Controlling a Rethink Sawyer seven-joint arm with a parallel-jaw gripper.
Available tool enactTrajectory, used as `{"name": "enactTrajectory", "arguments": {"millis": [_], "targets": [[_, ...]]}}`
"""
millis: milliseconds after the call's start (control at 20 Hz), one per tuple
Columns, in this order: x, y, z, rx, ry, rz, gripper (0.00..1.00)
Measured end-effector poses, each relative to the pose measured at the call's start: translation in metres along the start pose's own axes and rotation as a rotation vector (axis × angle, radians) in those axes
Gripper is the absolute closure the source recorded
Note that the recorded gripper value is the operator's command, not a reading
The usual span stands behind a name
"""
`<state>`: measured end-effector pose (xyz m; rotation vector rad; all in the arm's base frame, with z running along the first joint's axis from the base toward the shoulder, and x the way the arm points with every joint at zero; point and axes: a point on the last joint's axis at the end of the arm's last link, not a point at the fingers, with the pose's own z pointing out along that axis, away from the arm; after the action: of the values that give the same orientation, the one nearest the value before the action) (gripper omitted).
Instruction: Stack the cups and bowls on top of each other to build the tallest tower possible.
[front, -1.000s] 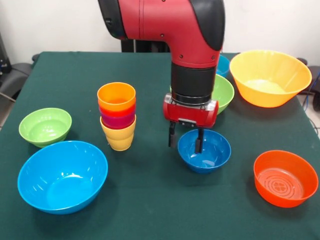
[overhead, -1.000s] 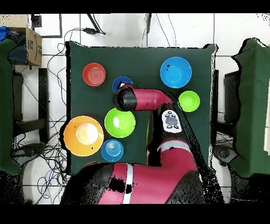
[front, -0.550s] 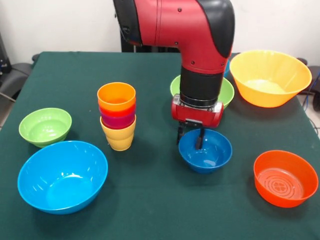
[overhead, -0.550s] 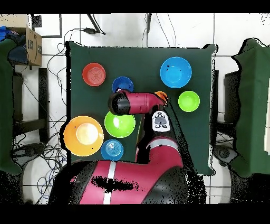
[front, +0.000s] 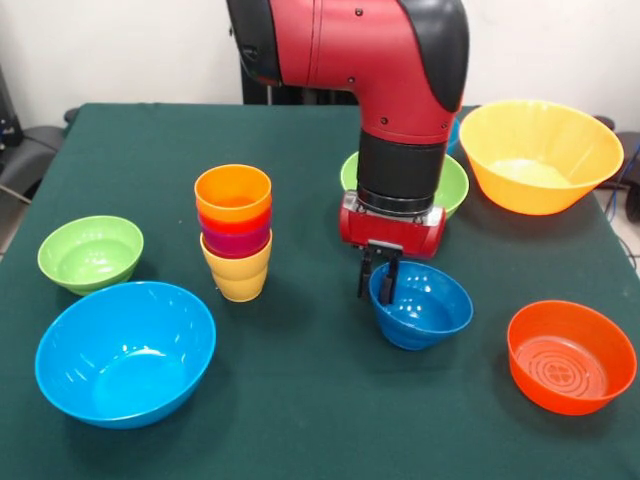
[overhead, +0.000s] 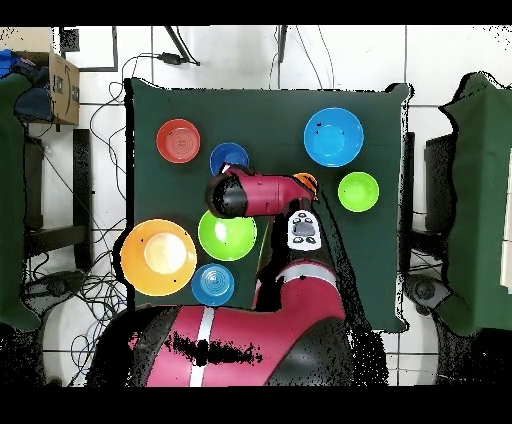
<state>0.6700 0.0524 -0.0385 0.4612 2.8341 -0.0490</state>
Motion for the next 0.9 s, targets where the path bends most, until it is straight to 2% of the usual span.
{"name": "enactTrajectory", "arguments": {"millis": [250, 350, 650, 900], "targets": [[0.0, -0.001, -0.001, 0.0, 0.0, 0.002, 1.0], [-0.003, -0.001, -0.008, -0.008, -0.002, 0.013, 1.0], [-0.021, -0.009, -0.035, -0.043, -0.004, 0.081, 1.0], [-0.043, -0.018, -0.069, -0.051, 0.021, 0.139, 1.0]]}}
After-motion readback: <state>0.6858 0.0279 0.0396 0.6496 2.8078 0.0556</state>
